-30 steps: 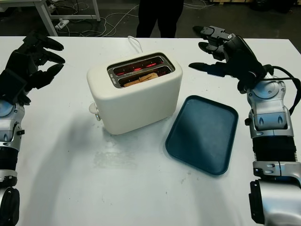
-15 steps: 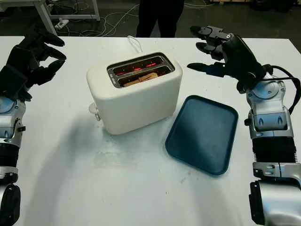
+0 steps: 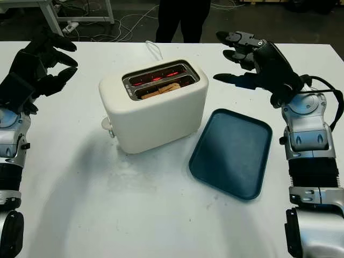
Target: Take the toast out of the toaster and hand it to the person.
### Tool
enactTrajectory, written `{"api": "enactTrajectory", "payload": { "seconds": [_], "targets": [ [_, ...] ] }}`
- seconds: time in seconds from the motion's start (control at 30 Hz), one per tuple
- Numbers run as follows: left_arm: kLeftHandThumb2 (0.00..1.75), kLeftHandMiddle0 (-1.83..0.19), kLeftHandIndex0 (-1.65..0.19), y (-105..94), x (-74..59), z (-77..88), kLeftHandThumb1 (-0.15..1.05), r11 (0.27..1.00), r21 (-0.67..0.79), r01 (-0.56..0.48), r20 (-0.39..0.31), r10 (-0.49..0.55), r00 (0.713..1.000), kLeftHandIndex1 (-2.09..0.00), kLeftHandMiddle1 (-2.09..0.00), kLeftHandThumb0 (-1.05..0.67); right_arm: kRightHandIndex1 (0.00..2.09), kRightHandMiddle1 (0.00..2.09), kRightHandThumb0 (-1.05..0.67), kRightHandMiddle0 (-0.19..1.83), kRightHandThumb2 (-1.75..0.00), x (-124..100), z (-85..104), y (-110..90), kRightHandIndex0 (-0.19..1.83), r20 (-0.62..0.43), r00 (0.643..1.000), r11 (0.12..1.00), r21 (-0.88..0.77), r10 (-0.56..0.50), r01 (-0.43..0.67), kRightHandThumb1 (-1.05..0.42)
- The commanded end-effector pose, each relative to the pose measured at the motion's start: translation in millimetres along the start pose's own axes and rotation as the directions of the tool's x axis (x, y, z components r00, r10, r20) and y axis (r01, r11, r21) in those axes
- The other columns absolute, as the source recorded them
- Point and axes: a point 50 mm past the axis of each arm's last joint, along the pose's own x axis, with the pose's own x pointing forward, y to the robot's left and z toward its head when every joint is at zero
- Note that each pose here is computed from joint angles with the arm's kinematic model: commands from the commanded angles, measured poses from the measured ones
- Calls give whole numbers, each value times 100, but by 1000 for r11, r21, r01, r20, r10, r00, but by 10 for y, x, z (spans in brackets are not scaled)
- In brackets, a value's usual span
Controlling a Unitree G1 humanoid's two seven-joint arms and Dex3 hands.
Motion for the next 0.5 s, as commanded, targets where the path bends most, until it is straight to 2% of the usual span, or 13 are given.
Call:
{"api": "enactTrajectory", "payload": {
  "seconds": [0.0, 0.47],
  "targets": [
    [29, -8, -6, -28, -12, -14, 92, 1000, -12, 4, -6, -5, 1000, -156, -163, -105, 2, 1, -55, 42, 0, -20, -16, 23, 42, -1, 1000, 1000, 19, -4, 4, -81],
    [30, -7, -4, -6, -29, -32, 92, 1000, -10, -8, 4, 8, 1000, -156, -162, -105, 1, 1, -55, 41, 0, -19, 14, 19, 42, -4, 1000, 1000, 0, 0, 0, -82]
  ]
}}
